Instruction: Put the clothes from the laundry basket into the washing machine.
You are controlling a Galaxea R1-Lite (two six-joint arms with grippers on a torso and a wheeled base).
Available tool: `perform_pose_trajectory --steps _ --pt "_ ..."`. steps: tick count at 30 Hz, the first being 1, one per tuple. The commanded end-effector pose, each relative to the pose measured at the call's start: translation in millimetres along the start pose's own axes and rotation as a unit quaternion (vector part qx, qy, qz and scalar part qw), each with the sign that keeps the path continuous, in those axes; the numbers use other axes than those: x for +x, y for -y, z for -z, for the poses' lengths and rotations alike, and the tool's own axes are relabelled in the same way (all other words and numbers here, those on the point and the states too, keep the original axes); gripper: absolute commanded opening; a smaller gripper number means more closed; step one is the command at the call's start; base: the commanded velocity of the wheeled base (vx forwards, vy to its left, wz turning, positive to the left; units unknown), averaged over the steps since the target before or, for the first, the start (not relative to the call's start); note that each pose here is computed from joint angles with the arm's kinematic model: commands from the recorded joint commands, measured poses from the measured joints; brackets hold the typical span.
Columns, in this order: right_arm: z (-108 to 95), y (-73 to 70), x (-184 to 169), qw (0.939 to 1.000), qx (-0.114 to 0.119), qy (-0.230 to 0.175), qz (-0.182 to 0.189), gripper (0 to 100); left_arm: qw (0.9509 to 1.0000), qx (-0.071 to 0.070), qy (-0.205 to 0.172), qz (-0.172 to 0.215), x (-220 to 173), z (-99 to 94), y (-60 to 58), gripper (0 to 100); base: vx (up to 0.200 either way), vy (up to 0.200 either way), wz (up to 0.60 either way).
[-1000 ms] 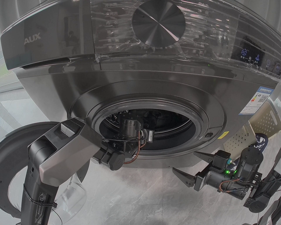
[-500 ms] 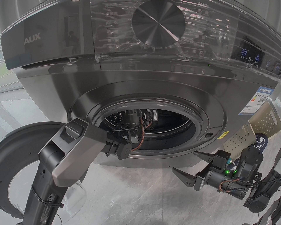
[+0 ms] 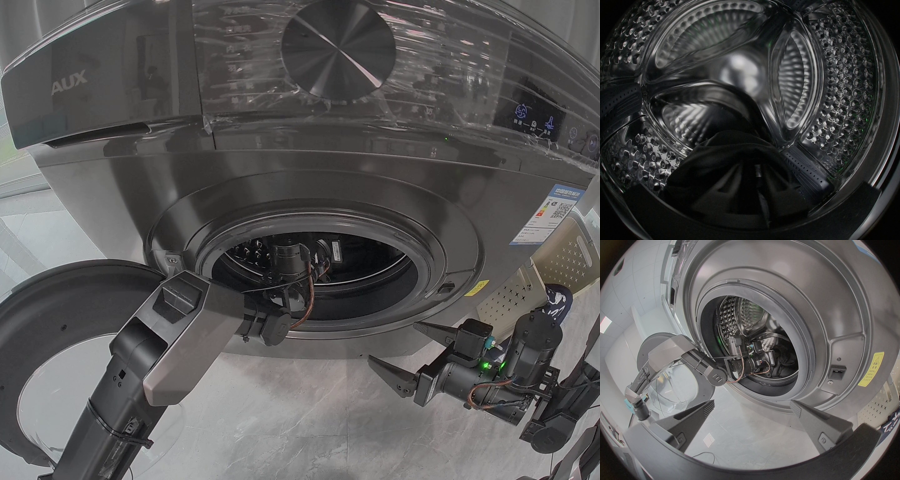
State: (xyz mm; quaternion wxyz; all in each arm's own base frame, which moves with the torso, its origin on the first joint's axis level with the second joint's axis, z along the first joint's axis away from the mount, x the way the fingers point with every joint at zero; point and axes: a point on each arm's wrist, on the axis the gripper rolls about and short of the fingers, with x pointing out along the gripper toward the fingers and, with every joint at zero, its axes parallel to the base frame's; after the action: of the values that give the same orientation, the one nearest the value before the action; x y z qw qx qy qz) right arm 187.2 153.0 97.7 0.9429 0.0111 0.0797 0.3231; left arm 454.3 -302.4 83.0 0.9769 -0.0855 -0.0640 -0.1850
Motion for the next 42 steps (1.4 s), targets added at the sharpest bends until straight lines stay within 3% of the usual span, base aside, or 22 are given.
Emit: perform_pose_trajectory --steps 1,5,11,14,21,23,27,34,38,42 --pt "-0.2 -0.1 0.0 1.0 0.0 0.0 0.0 100 1.0 0.0 -0.003 0.002 -0.9 0.9 2.2 100 0.0 0.0 0.0" --pt "-0.2 -0.1 0.0 1.0 0.0 0.0 0.0 100 1.0 0.0 -0.009 0.002 -7.3 -11.3 2.8 100 0.0 0.0 0.0" --pt "-0.1 -0.4 0.0 1.0 0.0 0.0 -0.001 100 0.9985 0.009 -0.051 0.021 -42.7 -39.1 22.0 100 0.0 0.0 0.0" --pt "-0.1 -0.8 0.0 1.0 0.0 0.0 -0.002 100 0.9952 0.02 -0.091 0.031 -66.5 -40.1 26.8 100 0.0 0.0 0.0" --pt "-0.7 0.7 -1.1 1.0 0.0 0.001 0.001 100 0.9902 0.029 -0.124 0.058 -109.9 -38.6 36.1 100 0.0 0.0 0.0" --pt "-1.7 0.6 -1.7 1.0 0.0 0.004 0.001 100 0.9898 0.028 -0.119 0.073 -120.4 -39.8 38.3 100 0.0 0.0 0.0" --pt "-1.2 2.0 -3.4 1.0 0.001 0.002 0.001 100 0.9841 0.014 -0.103 0.145 -147.1 -44.4 49.1 100 0.0 0.0 0.0" --pt "-8.4 0.8 -12.4 0.9998 0.001 0.017 -0.01 100 0.977 0.013 -0.131 0.167 -189.7 -49.8 44.7 100 0.0 0.0 0.0" --pt "-9.2 0.7 -17.9 0.9997 0.001 0.019 -0.012 100 0.9776 0.006 -0.118 0.174 -210.8 -63.5 40.4 100 0.0 0.0 0.0" --pt "-14.1 0.2 -24.6 0.9995 0.0 0.03 -0.012 100 0.9761 0.008 -0.123 0.179 -234.3 -69.5 35.3 100 0.0 0.0 0.0"
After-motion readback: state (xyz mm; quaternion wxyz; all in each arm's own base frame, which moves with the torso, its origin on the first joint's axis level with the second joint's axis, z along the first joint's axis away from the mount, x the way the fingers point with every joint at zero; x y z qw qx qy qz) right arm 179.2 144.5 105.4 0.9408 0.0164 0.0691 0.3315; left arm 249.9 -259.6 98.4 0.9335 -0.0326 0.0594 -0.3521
